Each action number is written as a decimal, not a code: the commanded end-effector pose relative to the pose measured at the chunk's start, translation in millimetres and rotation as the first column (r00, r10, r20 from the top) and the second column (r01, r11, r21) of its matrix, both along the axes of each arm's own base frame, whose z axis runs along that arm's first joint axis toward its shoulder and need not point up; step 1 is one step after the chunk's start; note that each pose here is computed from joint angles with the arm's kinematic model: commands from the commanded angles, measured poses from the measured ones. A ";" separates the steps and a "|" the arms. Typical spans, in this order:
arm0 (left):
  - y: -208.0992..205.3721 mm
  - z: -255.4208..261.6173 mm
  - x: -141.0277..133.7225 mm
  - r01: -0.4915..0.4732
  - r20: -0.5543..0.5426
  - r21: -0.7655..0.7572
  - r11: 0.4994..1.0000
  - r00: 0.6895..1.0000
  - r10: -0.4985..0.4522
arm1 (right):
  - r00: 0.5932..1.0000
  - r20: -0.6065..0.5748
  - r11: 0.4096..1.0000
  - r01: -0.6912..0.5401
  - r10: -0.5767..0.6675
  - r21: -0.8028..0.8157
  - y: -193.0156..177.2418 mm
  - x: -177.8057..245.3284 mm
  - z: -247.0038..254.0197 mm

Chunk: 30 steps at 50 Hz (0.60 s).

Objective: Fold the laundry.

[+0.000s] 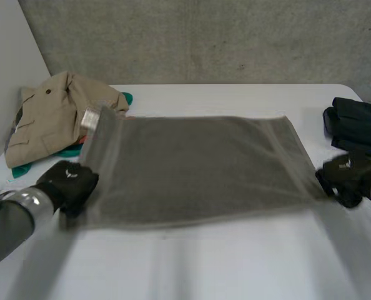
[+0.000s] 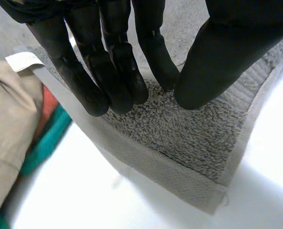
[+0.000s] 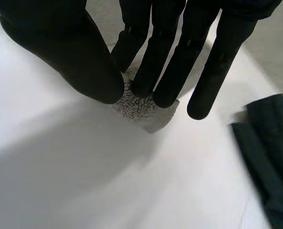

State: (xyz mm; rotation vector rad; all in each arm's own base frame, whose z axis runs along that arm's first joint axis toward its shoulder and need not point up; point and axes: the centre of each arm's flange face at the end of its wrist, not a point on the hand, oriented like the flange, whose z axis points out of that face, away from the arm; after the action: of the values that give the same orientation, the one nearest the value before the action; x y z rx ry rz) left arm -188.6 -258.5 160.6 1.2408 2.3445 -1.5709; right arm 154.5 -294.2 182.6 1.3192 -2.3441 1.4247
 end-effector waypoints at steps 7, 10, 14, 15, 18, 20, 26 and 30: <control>59.5 5.0 10.8 0.036 0.128 0.339 0.940 0.988 -0.084 | 0.939 -0.225 0.941 -0.193 0.259 0.278 46.8 -22.0 20.5; 37.5 5.7 9.6 0.002 0.156 0.283 0.959 0.987 -0.048 | 0.946 -0.220 0.959 -0.192 0.238 0.209 34.0 -13.7 13.7; 5.5 15.2 1.1 -0.050 0.140 0.183 0.982 0.990 0.024 | 0.959 -0.195 0.978 -0.200 0.207 0.060 10.1 6.5 7.0; -1.2 18.1 -1.2 -0.061 0.128 0.163 0.985 0.991 0.040 | 0.963 -0.184 0.980 -0.196 0.197 0.023 3.8 10.7 6.6; -32.5 26.4 -12.3 -0.099 0.068 0.076 0.992 0.993 0.094 | 0.984 -0.117 0.980 -0.152 0.137 -0.132 -26.6 24.1 7.2; -48.1 28.4 -18.3 -0.115 0.039 0.041 0.993 0.993 0.113 | 0.990 -0.083 0.974 -0.124 0.110 -0.189 -41.2 29.3 5.9; -98.6 19.8 -37.6 -0.171 0.006 -0.036 0.985 0.985 0.171 | 1.000 -0.006 0.939 -0.030 0.030 -0.343 -86.8 49.0 -2.5; -120.3 9.3 -46.8 -0.189 0.012 -0.066 0.980 0.982 0.190 | 1.000 -0.020 0.916 -0.026 0.020 -0.400 -108.6 57.4 -14.0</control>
State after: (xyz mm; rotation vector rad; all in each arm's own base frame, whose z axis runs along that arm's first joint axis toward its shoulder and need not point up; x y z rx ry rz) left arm -220.6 -341.1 185.4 1.0348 2.3532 -1.5291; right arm 199.0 -368.2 183.7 1.3132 -1.9842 1.7073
